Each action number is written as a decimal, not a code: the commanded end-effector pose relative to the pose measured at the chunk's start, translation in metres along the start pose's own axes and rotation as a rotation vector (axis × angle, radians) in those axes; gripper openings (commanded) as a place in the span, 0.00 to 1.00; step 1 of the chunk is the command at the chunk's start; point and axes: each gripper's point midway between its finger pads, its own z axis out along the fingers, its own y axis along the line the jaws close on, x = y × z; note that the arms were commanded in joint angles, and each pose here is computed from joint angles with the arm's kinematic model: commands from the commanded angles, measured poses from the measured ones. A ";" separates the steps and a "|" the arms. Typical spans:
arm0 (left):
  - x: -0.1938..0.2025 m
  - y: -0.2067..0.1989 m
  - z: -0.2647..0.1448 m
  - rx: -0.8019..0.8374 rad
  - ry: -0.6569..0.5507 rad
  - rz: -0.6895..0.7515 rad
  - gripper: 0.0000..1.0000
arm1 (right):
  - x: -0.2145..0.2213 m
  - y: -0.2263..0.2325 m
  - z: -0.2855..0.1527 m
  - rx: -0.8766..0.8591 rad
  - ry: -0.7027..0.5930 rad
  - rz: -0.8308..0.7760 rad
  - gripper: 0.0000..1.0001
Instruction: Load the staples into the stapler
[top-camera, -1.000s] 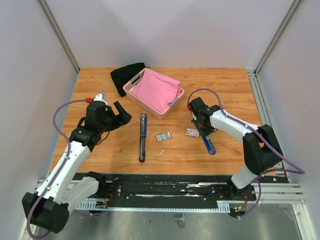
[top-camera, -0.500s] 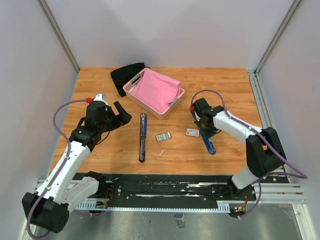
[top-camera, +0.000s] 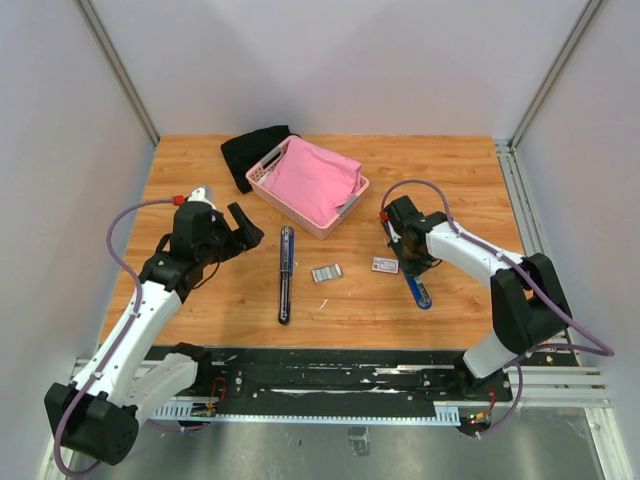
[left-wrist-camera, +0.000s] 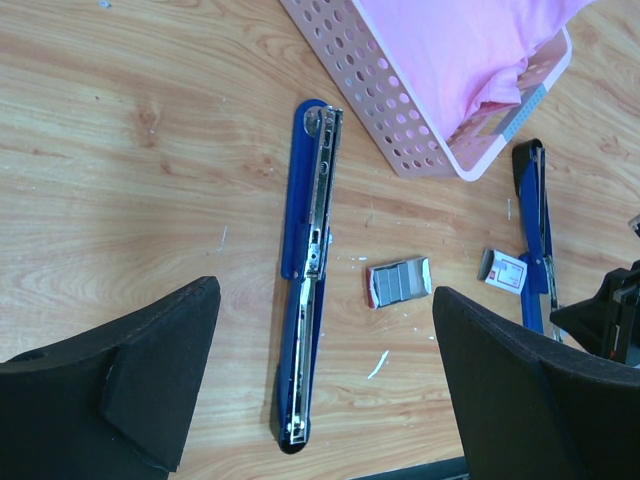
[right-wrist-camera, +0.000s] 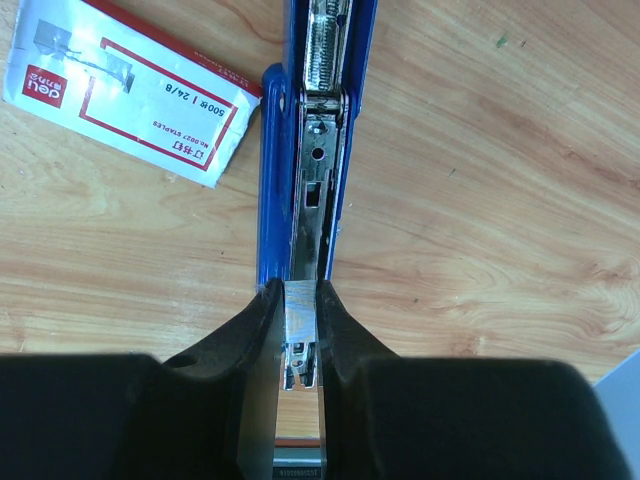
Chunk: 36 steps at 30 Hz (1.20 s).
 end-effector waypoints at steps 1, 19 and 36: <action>-0.003 -0.004 -0.001 0.018 -0.009 0.016 0.92 | 0.009 -0.001 0.006 -0.004 0.035 -0.002 0.14; -0.001 -0.002 -0.001 0.013 -0.009 0.012 0.92 | 0.007 -0.003 0.000 -0.009 0.025 0.004 0.13; -0.001 -0.003 -0.001 0.014 -0.008 0.014 0.92 | 0.005 -0.009 -0.006 -0.010 0.013 0.024 0.14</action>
